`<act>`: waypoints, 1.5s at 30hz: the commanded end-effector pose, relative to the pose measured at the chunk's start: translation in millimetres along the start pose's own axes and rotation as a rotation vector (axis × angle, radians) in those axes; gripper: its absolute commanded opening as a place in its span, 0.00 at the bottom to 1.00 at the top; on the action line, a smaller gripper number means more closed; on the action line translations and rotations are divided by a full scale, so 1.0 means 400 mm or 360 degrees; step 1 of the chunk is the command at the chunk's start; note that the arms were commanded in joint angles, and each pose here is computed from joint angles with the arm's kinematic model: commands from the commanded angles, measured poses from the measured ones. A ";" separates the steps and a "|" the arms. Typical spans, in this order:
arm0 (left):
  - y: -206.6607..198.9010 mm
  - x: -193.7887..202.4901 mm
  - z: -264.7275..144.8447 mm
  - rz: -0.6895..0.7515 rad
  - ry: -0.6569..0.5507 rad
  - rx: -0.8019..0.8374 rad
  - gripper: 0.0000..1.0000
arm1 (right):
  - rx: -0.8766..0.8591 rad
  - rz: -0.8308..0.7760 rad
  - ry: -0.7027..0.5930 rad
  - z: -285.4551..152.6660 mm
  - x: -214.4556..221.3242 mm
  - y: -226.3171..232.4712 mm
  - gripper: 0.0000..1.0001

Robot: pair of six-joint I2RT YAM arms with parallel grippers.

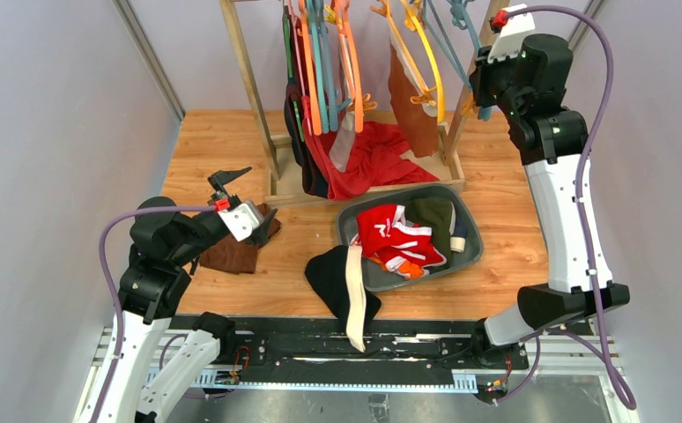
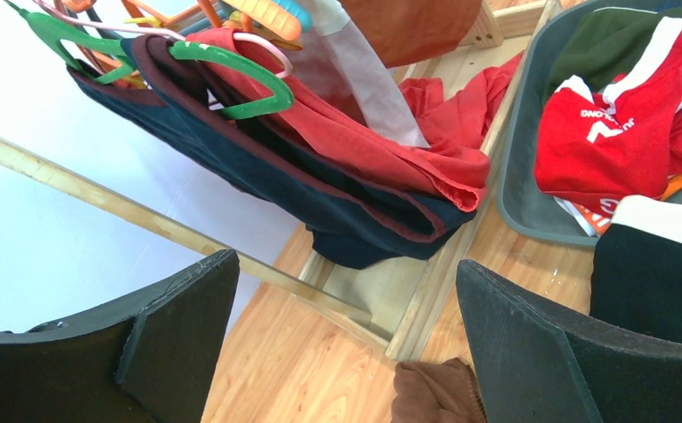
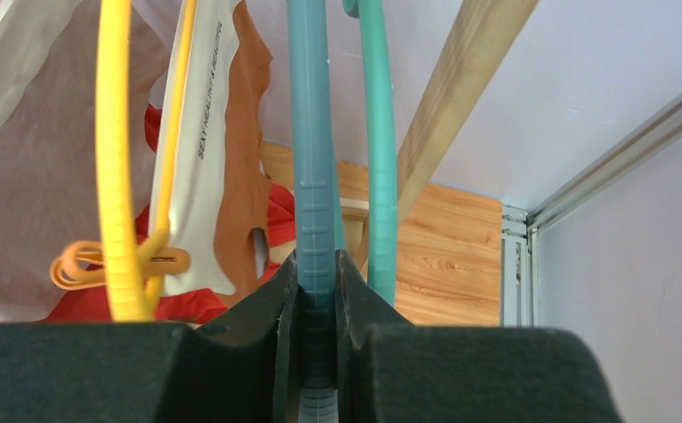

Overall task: Remove the underwear clipped to the hanger
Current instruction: Place the hanger at the clothesline.

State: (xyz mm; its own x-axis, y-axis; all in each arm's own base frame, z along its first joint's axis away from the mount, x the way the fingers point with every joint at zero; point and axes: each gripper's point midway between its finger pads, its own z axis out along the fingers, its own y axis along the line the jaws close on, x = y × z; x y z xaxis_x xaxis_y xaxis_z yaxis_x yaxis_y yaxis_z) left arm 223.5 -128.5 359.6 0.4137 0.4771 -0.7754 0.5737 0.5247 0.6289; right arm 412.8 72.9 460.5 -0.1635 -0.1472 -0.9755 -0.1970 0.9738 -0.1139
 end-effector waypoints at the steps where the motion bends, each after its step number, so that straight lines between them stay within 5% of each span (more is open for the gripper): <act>1: -0.005 -0.009 -0.005 0.0024 -0.0019 0.0014 0.98 | -0.0006 0.0010 -0.0106 0.007 -0.060 0.016 0.01; 17: -0.008 -0.007 -0.004 0.0030 -0.0016 0.0026 0.98 | -0.0069 0.0006 0.0011 0.084 0.001 0.048 0.00; 29: -0.018 0.004 -0.010 0.0036 -0.0005 0.0030 0.98 | -0.0112 -0.0035 -0.0071 0.015 -0.021 0.053 0.33; 45: -0.024 0.008 -0.010 0.0030 -0.0003 0.0036 0.98 | -0.0169 -0.0103 -0.0227 -0.098 -0.084 0.058 0.38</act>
State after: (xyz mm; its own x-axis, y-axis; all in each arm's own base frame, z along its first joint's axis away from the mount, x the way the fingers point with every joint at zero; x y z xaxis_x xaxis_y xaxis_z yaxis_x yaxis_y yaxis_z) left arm 219.5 -126.9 350.2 0.4077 0.4939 -0.7680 0.5814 0.5082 0.6354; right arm 381.6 85.5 492.8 -0.0460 -0.1595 -0.9861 -0.2679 0.9530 -0.1417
